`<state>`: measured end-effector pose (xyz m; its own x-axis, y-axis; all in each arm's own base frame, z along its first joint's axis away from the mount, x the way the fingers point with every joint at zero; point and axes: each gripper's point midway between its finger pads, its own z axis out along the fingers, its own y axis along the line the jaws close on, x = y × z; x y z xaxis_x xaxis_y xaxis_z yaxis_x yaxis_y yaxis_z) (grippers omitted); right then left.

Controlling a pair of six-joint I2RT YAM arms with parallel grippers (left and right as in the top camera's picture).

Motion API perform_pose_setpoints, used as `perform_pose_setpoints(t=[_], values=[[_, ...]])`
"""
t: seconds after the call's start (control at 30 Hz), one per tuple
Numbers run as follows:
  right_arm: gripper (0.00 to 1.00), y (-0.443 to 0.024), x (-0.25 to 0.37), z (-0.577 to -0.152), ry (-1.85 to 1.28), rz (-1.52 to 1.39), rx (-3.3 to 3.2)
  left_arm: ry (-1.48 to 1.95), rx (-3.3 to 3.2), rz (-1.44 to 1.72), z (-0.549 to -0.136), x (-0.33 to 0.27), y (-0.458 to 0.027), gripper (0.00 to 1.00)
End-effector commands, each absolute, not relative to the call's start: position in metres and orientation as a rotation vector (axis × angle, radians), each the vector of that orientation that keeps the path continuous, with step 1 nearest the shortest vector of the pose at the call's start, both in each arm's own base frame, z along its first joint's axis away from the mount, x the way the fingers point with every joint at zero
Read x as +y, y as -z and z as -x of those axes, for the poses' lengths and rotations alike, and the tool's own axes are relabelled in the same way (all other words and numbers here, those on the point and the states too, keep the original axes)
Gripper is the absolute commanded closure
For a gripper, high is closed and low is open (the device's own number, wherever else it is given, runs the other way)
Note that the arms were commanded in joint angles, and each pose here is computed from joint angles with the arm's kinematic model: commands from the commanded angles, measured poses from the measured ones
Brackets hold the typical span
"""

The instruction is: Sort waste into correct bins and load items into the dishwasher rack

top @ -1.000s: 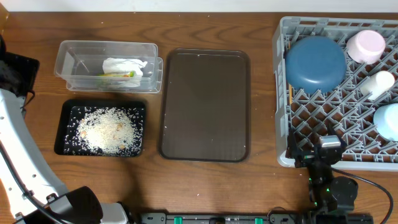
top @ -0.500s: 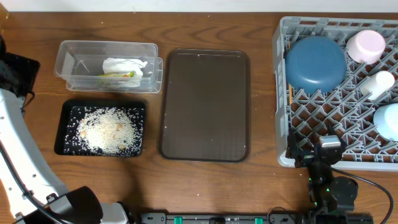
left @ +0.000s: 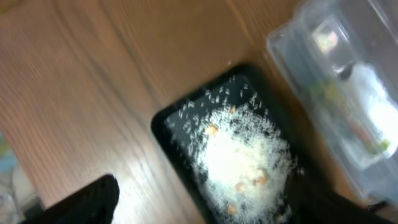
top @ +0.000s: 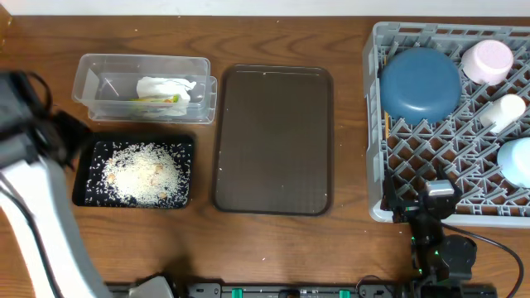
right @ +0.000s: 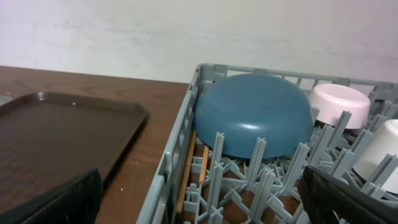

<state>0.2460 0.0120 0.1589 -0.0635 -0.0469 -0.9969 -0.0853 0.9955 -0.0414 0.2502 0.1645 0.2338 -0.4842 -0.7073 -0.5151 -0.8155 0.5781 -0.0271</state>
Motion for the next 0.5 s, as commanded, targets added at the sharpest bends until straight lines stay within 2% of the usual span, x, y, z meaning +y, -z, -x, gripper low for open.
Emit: perform_pose_setpoints(t=[0.0, 0.17, 0.47], values=[[0.01, -0.159, 0.009, -0.246, -0.01, 0.1, 1.634, -0.377, 2.371, 1.02, -0.229, 0.15, -0.213, 0.12], [0.01, -0.159, 0.009, -0.246, -0.01, 0.1, 1.634, -0.355, 2.317, 0.776, -0.22, 0.117, -0.169, 0.12], [0.01, -0.159, 0.009, -0.246, -0.01, 0.1, 1.634, -0.242, 2.108, 0.575, -0.216, 0.079, -0.117, 0.12]])
